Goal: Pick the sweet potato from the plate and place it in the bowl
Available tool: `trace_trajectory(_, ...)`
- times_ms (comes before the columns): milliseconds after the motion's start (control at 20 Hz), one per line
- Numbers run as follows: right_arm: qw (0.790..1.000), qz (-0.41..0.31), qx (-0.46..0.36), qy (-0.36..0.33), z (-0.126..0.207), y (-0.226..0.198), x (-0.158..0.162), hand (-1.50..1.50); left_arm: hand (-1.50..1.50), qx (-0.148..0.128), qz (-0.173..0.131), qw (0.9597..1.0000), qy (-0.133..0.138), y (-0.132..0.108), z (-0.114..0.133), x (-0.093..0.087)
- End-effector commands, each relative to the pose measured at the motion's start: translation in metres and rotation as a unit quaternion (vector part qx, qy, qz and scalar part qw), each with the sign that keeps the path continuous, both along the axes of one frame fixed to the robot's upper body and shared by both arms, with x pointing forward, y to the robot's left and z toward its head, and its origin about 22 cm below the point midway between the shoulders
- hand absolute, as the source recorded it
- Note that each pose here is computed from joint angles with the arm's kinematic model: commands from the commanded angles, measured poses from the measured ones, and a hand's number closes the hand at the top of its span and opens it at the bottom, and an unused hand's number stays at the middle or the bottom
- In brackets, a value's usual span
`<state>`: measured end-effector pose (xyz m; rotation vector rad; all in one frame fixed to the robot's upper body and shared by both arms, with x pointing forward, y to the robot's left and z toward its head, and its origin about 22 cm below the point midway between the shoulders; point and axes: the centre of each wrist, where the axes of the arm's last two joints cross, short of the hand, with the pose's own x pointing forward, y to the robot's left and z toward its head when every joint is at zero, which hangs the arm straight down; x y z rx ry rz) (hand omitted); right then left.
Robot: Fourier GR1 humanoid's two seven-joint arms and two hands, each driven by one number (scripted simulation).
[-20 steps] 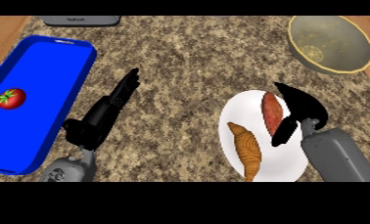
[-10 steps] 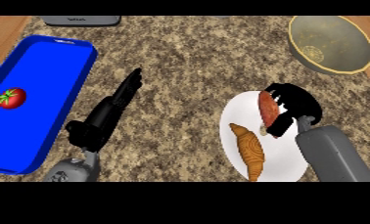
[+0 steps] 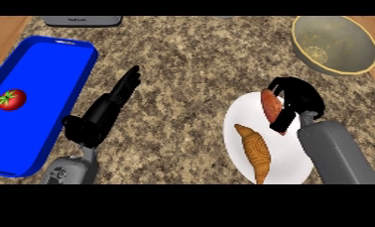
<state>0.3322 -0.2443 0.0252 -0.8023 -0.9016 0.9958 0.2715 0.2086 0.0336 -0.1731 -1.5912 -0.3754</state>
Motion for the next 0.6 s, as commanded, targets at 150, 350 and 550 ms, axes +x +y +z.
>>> trace_trajectory(150,0.986,0.155,-0.058,-0.011,0.027,0.023,0.026,1.5,0.0,0.003,-0.009,1.0,-0.001,-0.011,0.001,-0.003)
trace_trajectory(350,0.979,0.15,-0.107,-0.091,0.043,0.041,0.033,1.5,0.0,0.004,-0.003,1.0,-0.002,-0.02,0.004,0.006)
trace_trajectory(550,0.972,0.113,-0.098,-0.181,0.078,0.034,0.044,1.5,0.0,-0.003,-0.003,1.0,0.002,-0.01,-0.011,-0.016)
